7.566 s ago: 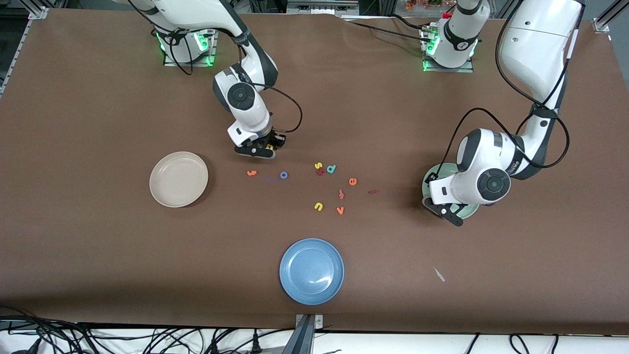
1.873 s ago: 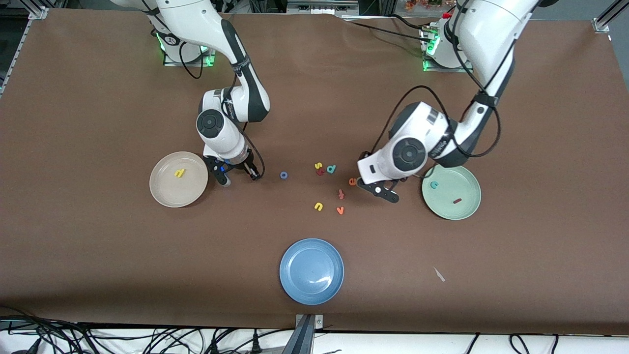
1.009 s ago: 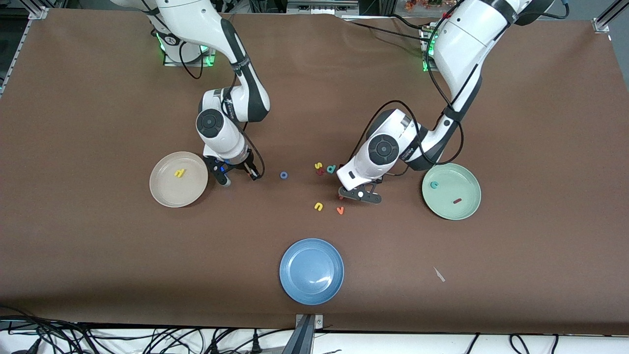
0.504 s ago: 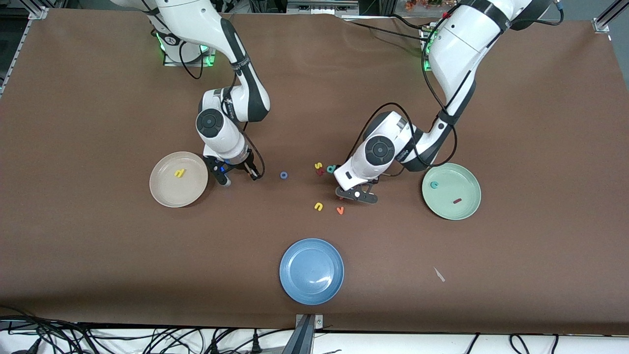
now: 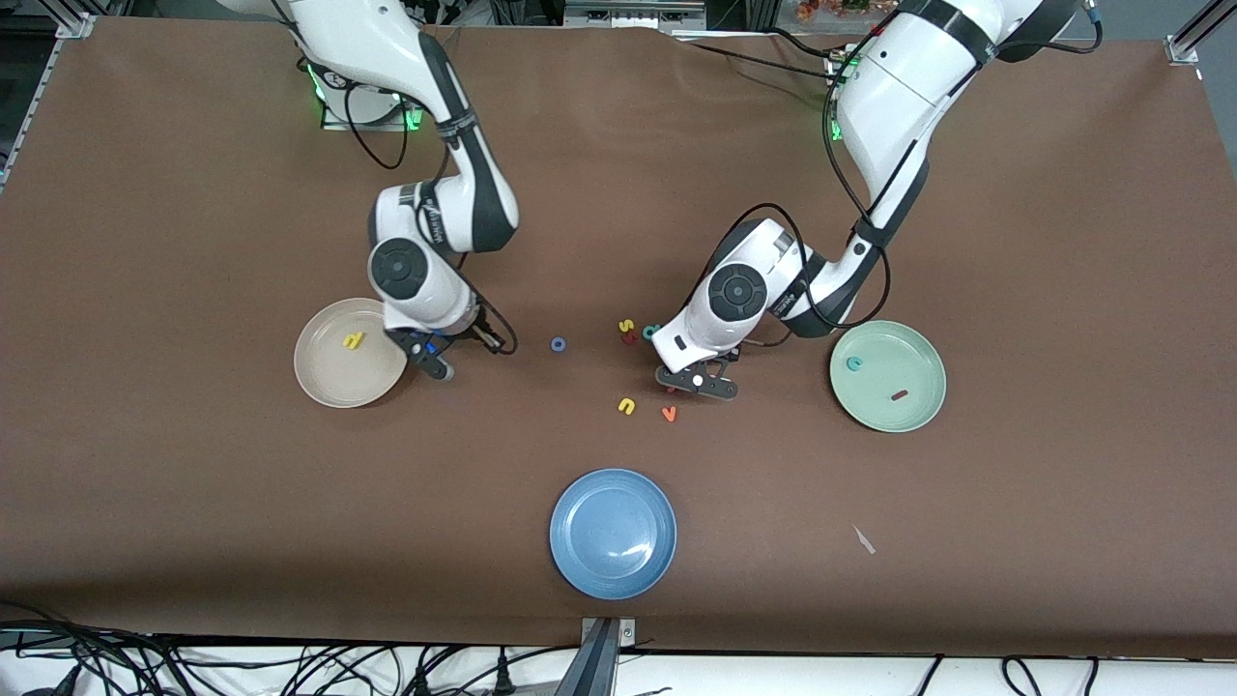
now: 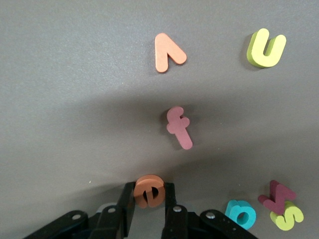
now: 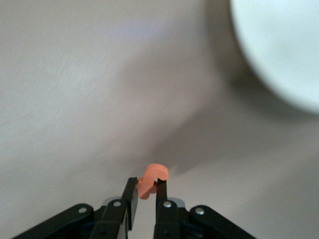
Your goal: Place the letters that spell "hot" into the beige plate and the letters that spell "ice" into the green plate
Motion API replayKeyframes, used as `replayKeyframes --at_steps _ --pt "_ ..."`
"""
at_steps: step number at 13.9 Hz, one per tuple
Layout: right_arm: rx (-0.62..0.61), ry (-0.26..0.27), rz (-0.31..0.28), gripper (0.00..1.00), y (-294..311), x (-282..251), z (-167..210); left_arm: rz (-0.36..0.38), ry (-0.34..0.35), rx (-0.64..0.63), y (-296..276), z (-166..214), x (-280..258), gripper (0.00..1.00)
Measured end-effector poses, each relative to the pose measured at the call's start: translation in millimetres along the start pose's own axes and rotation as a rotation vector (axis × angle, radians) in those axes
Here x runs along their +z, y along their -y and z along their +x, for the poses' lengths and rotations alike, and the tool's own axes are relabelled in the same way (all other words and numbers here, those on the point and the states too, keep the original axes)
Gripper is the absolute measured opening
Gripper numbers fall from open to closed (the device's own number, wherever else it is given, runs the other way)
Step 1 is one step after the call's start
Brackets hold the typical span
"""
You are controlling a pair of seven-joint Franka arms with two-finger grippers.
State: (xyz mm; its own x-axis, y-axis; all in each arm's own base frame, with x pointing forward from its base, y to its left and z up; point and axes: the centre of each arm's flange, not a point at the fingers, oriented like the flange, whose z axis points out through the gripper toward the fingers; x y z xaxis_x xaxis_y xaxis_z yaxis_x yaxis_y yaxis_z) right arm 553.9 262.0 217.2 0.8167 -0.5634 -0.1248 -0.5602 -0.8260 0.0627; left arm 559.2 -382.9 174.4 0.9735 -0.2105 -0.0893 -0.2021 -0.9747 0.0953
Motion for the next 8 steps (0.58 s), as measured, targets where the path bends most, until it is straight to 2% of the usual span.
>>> replayKeyframes --at_steps 3,8 --pt "-0.181 0.038 -0.06 0.19 -46 -19 50 0.004 0.0 -0.007 4 3 -3 0.26" --pt "-0.402 0.078 -0.084 0.19 -116 -45 105 0.077 0.056 -0.046 57 15 -59 0.26"
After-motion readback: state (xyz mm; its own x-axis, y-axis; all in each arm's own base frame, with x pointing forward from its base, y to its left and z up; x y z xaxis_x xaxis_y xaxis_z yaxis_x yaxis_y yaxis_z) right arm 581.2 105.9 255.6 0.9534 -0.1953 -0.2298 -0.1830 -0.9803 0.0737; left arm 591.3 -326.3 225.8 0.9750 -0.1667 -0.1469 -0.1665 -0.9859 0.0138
